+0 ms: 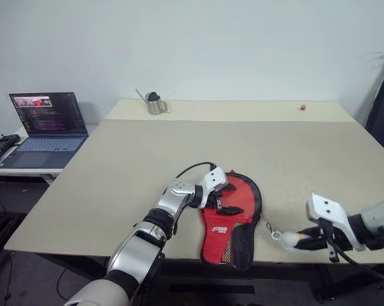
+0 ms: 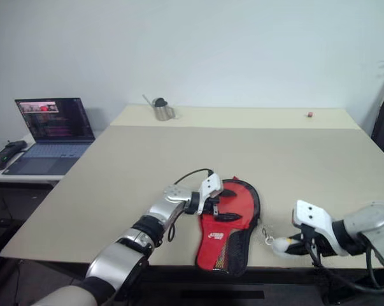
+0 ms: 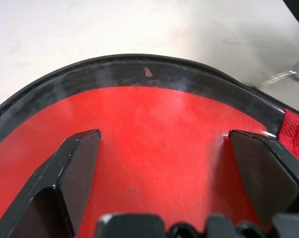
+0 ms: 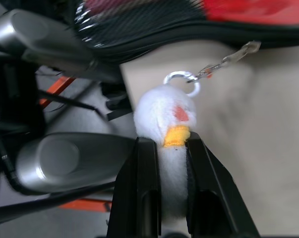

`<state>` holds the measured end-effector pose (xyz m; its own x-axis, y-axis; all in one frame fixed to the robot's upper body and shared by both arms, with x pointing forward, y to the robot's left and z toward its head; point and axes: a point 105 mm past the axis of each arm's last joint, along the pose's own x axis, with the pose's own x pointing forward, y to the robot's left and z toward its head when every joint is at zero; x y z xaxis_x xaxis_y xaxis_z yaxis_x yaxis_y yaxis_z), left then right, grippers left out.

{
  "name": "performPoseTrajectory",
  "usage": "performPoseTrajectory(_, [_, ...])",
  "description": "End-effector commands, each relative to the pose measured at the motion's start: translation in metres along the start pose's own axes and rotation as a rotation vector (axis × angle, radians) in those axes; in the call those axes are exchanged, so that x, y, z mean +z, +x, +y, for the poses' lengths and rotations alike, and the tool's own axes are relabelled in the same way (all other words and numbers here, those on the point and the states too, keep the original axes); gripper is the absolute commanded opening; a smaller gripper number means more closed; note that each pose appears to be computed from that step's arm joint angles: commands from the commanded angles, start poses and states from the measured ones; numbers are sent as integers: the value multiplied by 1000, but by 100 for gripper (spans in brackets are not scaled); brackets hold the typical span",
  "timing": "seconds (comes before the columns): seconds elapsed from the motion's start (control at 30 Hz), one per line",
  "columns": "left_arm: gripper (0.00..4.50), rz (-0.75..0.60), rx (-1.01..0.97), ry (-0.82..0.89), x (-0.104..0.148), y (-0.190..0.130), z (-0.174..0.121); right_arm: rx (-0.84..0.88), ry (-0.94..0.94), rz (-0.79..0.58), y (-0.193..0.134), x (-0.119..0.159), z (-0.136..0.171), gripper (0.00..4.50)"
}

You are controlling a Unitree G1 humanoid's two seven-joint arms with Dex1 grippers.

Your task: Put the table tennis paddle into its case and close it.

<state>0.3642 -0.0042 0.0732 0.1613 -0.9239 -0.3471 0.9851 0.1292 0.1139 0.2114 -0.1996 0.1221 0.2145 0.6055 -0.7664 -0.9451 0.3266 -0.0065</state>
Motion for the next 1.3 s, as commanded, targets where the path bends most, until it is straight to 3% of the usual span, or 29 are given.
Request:
performPoseTrajectory(0.03, [450, 107, -28, -37, -28, 12, -14, 60, -17, 6, -7, 4, 23, 19])
performPoseTrajectory(0.47, [450, 102, -28, 24, -9, 40, -18, 182, 124, -69, 12, 5, 104, 18])
performPoseTrajectory(0.67, [450, 100, -20, 40, -4, 48, -20, 211, 205, -107, 19, 1, 120, 18])
performPoseTrajectory(0.93, [450, 99, 0, 57, -1, 53, -19, 295, 264, -189, 23, 15, 140, 18])
performPoseTrajectory(1.17, [450, 94, 10, 57, -1, 51, -17, 210, 276, -196, 29, 29, 128, 18])
performPoseTrajectory(1.3, [450, 95, 28, 54, -4, 46, -13, 190, 262, -186, 24, 37, 122, 144])
